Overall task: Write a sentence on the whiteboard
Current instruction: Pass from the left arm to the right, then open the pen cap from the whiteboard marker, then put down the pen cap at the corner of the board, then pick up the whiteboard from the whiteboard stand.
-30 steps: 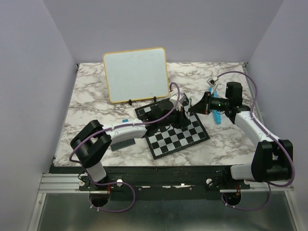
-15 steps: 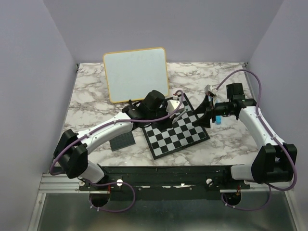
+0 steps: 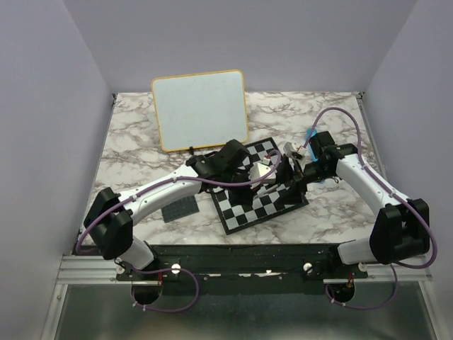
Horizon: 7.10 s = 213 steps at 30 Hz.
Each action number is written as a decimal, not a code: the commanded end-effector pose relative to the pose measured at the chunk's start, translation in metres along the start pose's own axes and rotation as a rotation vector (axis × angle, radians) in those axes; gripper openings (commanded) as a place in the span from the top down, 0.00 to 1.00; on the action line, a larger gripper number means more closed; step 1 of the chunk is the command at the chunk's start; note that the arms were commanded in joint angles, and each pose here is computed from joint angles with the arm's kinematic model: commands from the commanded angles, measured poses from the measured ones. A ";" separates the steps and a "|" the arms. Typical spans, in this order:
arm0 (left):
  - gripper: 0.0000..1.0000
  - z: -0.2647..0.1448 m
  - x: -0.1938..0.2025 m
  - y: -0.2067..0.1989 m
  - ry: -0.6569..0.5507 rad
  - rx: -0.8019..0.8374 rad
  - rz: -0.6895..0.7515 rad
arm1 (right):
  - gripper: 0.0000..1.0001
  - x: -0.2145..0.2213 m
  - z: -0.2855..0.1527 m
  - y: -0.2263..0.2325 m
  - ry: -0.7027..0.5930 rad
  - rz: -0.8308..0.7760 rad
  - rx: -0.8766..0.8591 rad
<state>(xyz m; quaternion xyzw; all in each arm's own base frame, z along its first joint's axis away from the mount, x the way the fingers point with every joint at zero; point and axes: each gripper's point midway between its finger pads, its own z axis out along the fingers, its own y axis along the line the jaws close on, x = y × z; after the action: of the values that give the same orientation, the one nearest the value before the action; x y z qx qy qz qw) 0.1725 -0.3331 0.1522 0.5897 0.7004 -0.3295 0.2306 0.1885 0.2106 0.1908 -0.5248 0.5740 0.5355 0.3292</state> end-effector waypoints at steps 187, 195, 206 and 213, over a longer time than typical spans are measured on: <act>0.04 -0.240 0.144 0.248 -0.628 -0.911 -1.066 | 0.99 -0.047 -0.027 -0.048 -0.146 0.390 0.206; 0.01 -0.292 0.121 0.301 -0.893 -0.607 -0.896 | 0.99 -0.046 -0.027 -0.049 -0.139 0.383 0.212; 0.02 -0.283 0.146 0.366 -0.830 -0.569 -0.798 | 0.99 -0.042 -0.028 -0.054 -0.134 0.396 0.220; 0.07 -0.272 0.160 0.392 -0.816 -0.515 -0.790 | 1.00 -0.040 -0.027 -0.056 -0.131 0.404 0.218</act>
<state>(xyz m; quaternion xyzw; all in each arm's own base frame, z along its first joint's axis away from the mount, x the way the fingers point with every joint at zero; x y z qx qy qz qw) 0.5362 0.0120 0.1594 0.0030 0.7847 -0.3873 0.4839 0.2512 0.2018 0.2111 -0.3133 0.7081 0.5593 0.2960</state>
